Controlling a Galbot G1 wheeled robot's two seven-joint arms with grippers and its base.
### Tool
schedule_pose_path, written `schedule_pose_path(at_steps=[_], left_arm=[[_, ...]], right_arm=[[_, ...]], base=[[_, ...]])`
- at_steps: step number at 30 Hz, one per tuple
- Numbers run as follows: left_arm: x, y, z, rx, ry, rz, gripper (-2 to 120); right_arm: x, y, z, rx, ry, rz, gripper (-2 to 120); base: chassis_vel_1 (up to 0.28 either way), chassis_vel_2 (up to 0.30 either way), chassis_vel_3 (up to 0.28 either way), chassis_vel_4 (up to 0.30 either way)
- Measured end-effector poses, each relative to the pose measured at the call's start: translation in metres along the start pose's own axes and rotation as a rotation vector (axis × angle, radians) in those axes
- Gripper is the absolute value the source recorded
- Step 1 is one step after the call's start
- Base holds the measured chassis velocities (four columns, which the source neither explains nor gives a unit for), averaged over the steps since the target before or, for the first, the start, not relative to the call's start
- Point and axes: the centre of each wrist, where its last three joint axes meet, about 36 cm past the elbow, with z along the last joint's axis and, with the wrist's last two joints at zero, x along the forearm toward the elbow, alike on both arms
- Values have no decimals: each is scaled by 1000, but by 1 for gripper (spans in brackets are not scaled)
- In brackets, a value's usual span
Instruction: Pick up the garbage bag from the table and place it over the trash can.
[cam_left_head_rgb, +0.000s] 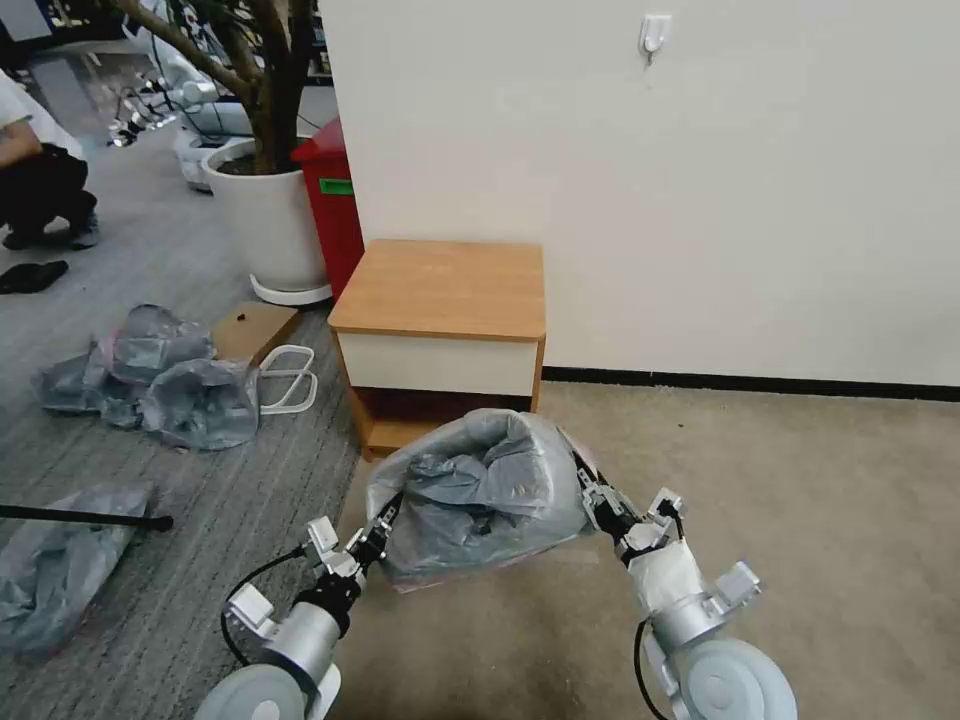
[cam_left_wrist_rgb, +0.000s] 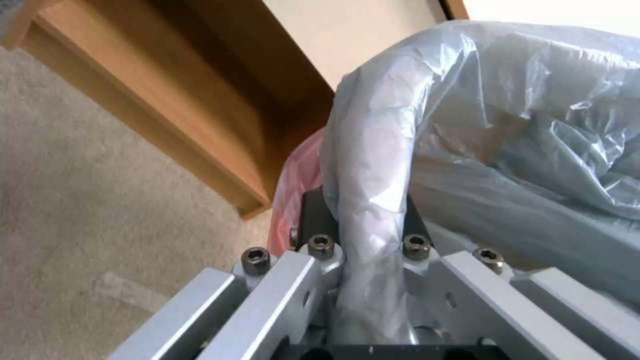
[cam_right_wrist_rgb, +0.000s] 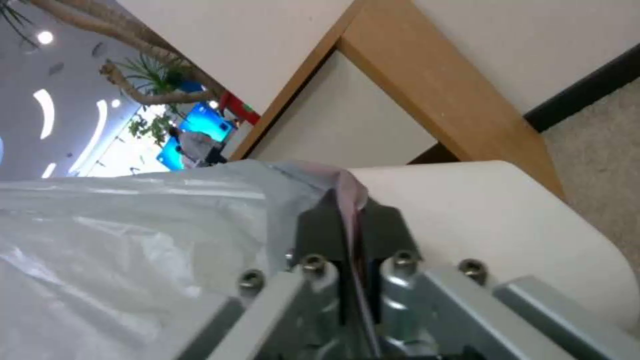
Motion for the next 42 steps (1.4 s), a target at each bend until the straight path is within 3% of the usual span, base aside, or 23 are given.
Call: schedule_pose_path(at_steps=[2, 12, 19, 23, 26, 34, 36, 37, 38, 39, 40, 42], left_arm=[[1, 0, 2, 2, 4, 3, 3], [3, -7, 12, 7, 11, 17, 3], [3, -7, 13, 4, 6, 17, 3], [-1, -7, 11, -34, -27, -13, 3], [-6, -2, 8, -78, -65, -84, 3], [-10, 1, 3, -93, -79, -125, 3], [-11, -1, 2, -131, -87, -170, 3], [-11, -1, 2, -131, -87, -170, 3], [-11, -5, 2, -167, -89, -201, 3], [-10, -9, 2, -228, -79, -238, 3], [-10, -9, 2, -228, -79, -238, 3], [-7, -17, 2, -365, -46, -289, 3]], right_arm=[[-2, -3, -1, 6, -4, 6, 0], [-16, -32, -1, 46, -9, 85, 0], [-16, -41, 0, 60, -10, 106, 0], [-11, -35, 2, 64, -9, 88, 10], [-4, -22, 2, 68, -4, 27, 25], [1, -5, -4, 83, -22, -35, 49], [5, 2, -11, 146, -66, -49, 61], [5, 2, -11, 146, -66, -49, 61], [8, 8, -17, 233, -111, -65, 65], [10, 18, -25, 390, -178, -91, 71], [10, 18, -25, 390, -178, -91, 71], [14, 36, -41, 688, -279, -121, 79]], base=[[0, 0, 0, 0], [0, 0, 0, 0], [0, 0, 0, 0], [0, 0, 0, 0], [0, 0, 0, 0], [0, 0, 0, 0], [0, 0, 0, 0], [0, 0, 0, 0], [0, 0, 0, 0], [0, 0, 0, 0], [0, 0, 0, 0], [0, 0, 0, 0]])
